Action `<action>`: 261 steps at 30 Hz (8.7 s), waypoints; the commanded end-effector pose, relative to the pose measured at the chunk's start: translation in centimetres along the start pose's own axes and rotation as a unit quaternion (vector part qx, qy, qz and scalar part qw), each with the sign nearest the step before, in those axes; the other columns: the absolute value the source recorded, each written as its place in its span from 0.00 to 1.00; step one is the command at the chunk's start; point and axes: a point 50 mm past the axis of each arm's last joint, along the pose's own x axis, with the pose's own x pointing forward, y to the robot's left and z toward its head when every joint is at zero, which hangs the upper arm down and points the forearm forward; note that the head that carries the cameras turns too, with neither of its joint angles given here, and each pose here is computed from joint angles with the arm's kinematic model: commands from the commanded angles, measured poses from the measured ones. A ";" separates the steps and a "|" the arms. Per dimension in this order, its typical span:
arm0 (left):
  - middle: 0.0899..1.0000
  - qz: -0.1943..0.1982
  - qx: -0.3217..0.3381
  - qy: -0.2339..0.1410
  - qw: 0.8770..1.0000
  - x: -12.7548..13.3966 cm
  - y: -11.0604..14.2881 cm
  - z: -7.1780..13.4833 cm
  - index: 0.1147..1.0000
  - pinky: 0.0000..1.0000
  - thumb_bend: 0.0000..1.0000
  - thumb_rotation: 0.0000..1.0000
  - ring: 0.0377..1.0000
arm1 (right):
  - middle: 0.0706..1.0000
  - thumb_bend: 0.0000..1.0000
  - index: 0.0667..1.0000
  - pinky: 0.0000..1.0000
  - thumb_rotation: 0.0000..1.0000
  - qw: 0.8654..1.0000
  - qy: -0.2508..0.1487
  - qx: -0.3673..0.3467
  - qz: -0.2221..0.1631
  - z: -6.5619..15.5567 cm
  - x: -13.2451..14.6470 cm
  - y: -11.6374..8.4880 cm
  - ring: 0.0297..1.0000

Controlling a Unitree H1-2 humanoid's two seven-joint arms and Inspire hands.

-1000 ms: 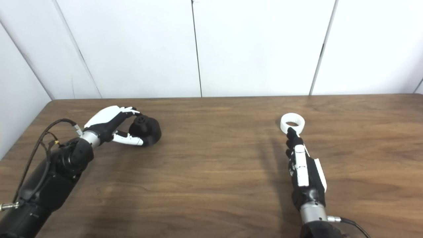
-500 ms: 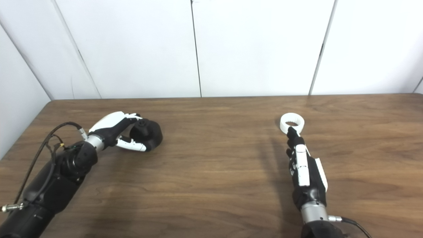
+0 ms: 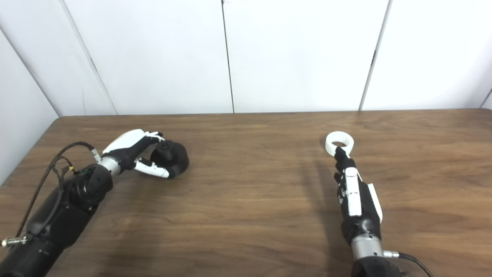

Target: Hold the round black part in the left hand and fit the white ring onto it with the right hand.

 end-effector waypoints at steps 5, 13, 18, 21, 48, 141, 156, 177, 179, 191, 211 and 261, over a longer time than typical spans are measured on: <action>0.96 0.043 0.010 -0.015 0.999 0.1 3.1 0.9 0.71 1.00 0.98 0.41 1.00 | 0.95 0.51 0.92 1.00 1.00 0.999 -0.038 -0.002 0.013 1.7 0.8 0.5 0.99; 0.96 0.045 0.009 -0.019 0.999 0.1 2.9 0.9 0.71 1.00 0.97 0.40 1.00 | 0.95 0.51 0.92 1.00 1.00 0.999 -0.039 -0.006 0.017 1.7 0.8 0.5 0.99; 0.95 0.046 0.015 -0.020 0.999 0.0 2.6 1.2 0.71 1.00 0.96 0.40 1.00 | 0.95 0.51 0.92 1.00 1.00 0.999 -0.038 -0.008 0.016 1.8 0.9 0.5 0.99; 0.95 0.047 0.016 -0.024 0.998 -0.2 2.4 1.4 0.71 1.00 0.97 0.41 1.00 | 0.96 0.52 0.93 1.00 1.00 0.999 -0.037 -0.008 0.016 1.9 0.9 0.4 1.00; 0.95 0.017 0.022 -0.104 0.994 -2.5 -0.8 6.2 0.71 1.00 0.95 0.41 1.00 | 0.97 0.49 0.93 1.00 1.00 0.999 -0.030 -0.025 0.023 1.6 1.0 0.5 1.00; 0.95 -0.058 0.043 -0.252 0.965 -6.0 -9.4 15.1 0.69 1.00 0.96 0.49 1.00 | 0.92 0.90 0.69 0.92 0.26 0.855 -0.058 -0.515 0.028 12.3 17.8 -5.1 0.98; 0.94 -0.056 0.037 -0.251 0.966 -6.1 -9.5 14.7 0.69 1.00 0.97 0.49 1.00 | 0.95 0.91 0.70 1.00 0.26 0.841 -0.024 -0.539 0.038 11.9 20.7 -6.6 1.00; 0.95 -0.054 0.039 -0.252 0.965 -6.1 -9.4 14.9 0.68 1.00 0.97 0.49 1.00 | 0.95 0.89 0.72 1.00 0.25 0.820 0.008 -0.570 0.051 11.7 20.7 -8.0 1.00; 0.95 -0.055 0.039 -0.252 0.965 -6.1 -9.4 15.0 0.69 1.00 0.96 0.49 1.00 | 0.95 0.90 0.72 1.00 0.26 0.817 0.010 -0.574 0.056 11.6 20.7 -8.0 1.00; 0.95 -0.055 0.037 -0.252 0.966 -6.0 -9.5 15.3 0.69 1.00 0.96 0.49 1.00 | 0.95 0.89 0.72 1.00 0.27 0.813 0.021 -0.578 0.066 10.6 20.7 -7.7 1.00; 0.95 -0.052 0.036 -0.259 0.964 -5.8 -9.2 15.4 0.68 1.00 0.96 0.48 1.00 | 0.94 0.90 0.72 1.00 0.31 0.814 0.027 -0.576 0.077 8.5 21.5 -6.3 1.00; 0.95 -0.047 0.037 -0.259 0.964 -5.9 -9.3 15.5 0.67 1.00 0.97 0.49 1.00 | 0.87 0.52 0.46 1.00 0.14 0.831 -0.015 -0.554 0.050 8.4 21.5 -6.5 0.96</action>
